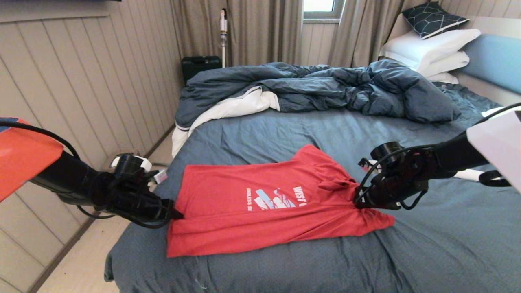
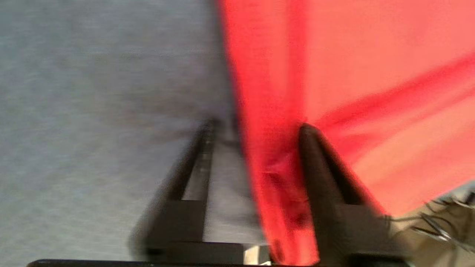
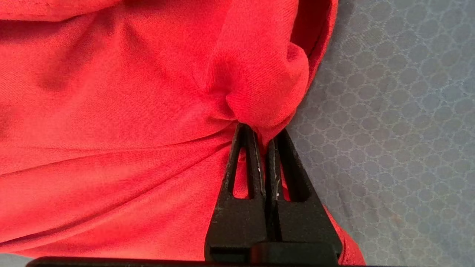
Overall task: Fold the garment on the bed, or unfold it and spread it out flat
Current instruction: Fold the red T-shirt
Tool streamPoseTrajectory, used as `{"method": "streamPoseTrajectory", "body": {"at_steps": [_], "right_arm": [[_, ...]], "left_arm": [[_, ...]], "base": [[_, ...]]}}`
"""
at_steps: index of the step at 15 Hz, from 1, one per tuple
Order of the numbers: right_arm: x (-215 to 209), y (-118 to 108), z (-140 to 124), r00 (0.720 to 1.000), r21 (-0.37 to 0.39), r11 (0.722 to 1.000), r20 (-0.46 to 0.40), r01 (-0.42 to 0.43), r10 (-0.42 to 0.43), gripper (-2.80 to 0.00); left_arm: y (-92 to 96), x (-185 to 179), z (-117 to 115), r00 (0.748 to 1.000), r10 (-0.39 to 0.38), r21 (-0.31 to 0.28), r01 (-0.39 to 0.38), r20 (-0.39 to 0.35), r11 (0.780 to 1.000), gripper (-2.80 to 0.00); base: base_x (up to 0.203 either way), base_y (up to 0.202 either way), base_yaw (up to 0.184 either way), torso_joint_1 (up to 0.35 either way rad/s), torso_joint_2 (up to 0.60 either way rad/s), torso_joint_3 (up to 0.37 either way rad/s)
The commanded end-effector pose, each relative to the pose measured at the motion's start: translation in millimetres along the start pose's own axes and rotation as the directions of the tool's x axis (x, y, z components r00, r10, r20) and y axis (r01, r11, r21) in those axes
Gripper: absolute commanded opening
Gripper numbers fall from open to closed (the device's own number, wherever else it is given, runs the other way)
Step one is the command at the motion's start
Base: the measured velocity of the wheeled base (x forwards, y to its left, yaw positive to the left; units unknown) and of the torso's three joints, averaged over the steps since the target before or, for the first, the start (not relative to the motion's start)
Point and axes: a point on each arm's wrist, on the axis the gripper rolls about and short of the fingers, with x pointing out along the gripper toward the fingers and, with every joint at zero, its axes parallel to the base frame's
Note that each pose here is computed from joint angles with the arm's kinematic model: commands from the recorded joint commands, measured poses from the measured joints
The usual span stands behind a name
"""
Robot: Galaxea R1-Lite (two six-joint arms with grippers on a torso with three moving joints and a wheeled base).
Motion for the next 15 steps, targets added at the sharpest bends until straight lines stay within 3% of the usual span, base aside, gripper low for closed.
{"method": "streamPoseTrajectory", "body": {"at_steps": [1,4,10,15], "right_arm": [[-0.3,-0.5,-0.9,1.000,0.002,1.000,-0.005,0.000,0.000,-2.80],[0.7,-0.8,-2.9,1.000,0.003,1.000,-0.013,0.001,-0.001,-2.80],[0.8,-1.6,-4.5,1.000,0.005,1.000,-0.018,0.003,-0.003,-2.80],[5.2,-2.4,-6.5,0.999,0.007,1.000,-0.032,0.004,-0.004,-2.80]], "left_arm": [[-5.7,-7.2,3.1,1.000,-0.017,0.010,0.017,0.022,1.000,-2.80],[-16.5,-6.6,6.1,0.999,-0.042,-0.007,0.043,0.028,0.999,-2.80],[-17.0,-1.4,8.1,0.999,-0.040,-0.007,0.040,0.030,0.999,-2.80],[0.7,-5.5,9.2,0.999,-0.003,-0.038,0.005,0.046,0.999,-2.80]], "base": [[0.000,0.000,0.000,0.000,0.00,0.000],[0.000,0.000,0.000,0.000,0.00,0.000],[0.000,0.000,0.000,0.000,0.00,0.000],[0.000,0.000,0.000,0.000,0.00,0.000]]}}
